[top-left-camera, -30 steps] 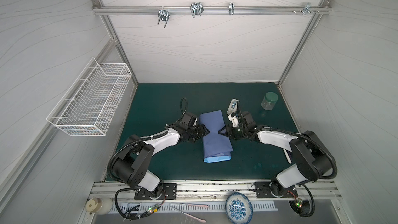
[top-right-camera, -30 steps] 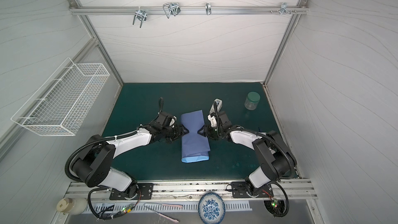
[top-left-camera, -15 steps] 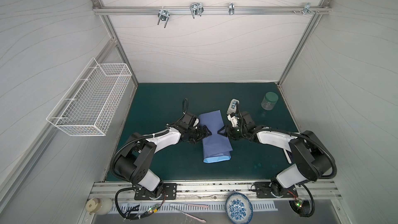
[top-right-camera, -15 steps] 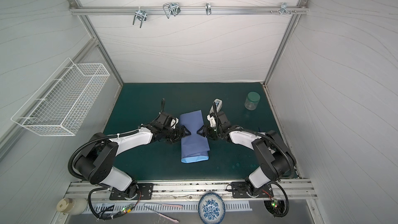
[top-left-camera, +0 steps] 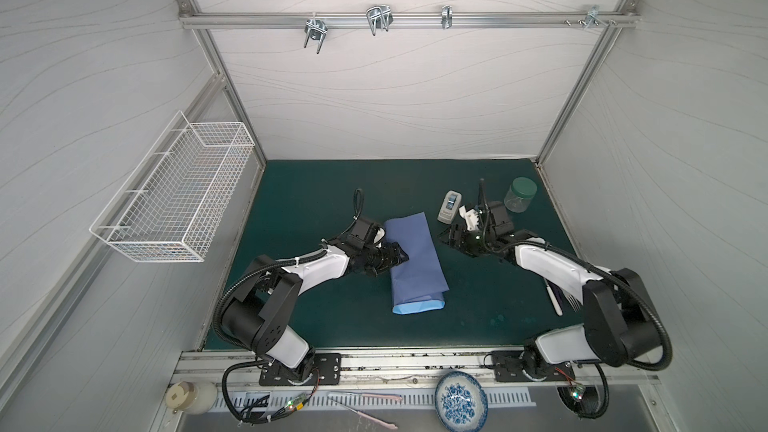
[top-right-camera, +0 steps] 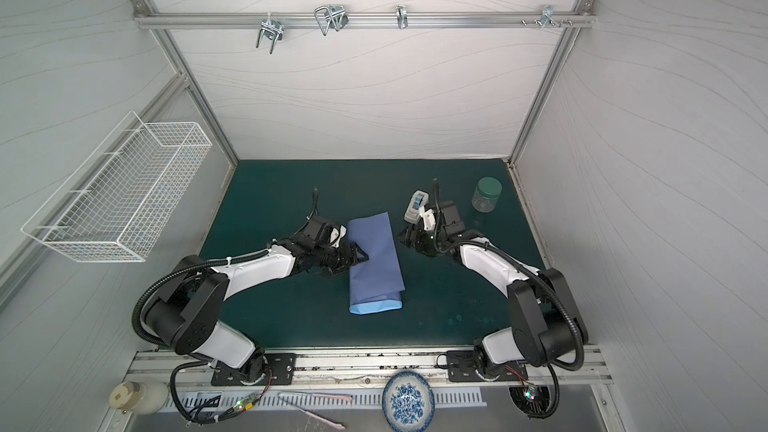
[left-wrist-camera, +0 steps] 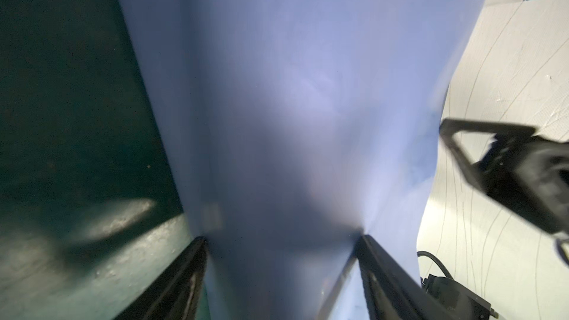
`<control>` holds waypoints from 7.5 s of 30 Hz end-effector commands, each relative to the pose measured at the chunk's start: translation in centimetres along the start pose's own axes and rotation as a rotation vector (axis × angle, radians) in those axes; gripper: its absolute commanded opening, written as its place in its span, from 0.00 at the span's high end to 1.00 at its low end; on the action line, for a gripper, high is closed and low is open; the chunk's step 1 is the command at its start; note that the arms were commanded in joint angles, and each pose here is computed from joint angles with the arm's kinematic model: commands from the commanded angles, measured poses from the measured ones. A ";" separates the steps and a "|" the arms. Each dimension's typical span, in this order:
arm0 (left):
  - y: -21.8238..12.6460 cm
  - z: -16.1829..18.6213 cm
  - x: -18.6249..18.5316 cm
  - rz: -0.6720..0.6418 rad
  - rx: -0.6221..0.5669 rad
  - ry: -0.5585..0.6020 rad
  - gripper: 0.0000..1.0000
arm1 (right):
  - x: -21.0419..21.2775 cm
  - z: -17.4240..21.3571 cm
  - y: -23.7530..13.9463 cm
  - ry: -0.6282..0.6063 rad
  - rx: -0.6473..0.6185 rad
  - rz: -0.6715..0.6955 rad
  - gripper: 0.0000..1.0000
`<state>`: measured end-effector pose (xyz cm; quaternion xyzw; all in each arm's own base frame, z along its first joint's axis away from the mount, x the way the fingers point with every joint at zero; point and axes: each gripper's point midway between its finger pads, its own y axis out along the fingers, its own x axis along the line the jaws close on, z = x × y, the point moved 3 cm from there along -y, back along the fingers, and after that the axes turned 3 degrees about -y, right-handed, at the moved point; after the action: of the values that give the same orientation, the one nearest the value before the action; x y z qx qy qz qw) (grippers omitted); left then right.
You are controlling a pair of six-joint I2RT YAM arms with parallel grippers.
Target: Wrap the gift box in paper
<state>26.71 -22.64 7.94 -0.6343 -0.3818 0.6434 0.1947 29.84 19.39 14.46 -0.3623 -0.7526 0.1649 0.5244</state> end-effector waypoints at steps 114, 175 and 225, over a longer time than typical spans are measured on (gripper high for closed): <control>1.8 0.9 3.1 -0.167 0.122 0.037 0.32 | -10.5 -10.3 8.8 0.366 -0.021 -0.107 0.70; 1.8 0.8 2.8 -0.160 0.120 0.040 0.33 | -9.3 -10.8 9.0 0.430 -0.048 -0.236 0.91; 2.0 0.6 3.2 -0.178 0.116 0.042 0.33 | -4.6 -11.1 6.7 0.564 -0.089 -0.475 1.00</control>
<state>28.11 -24.11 8.22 -0.6584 -0.3479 0.6264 0.2304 44.41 17.74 8.88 -0.2759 -0.6232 -0.1031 0.7245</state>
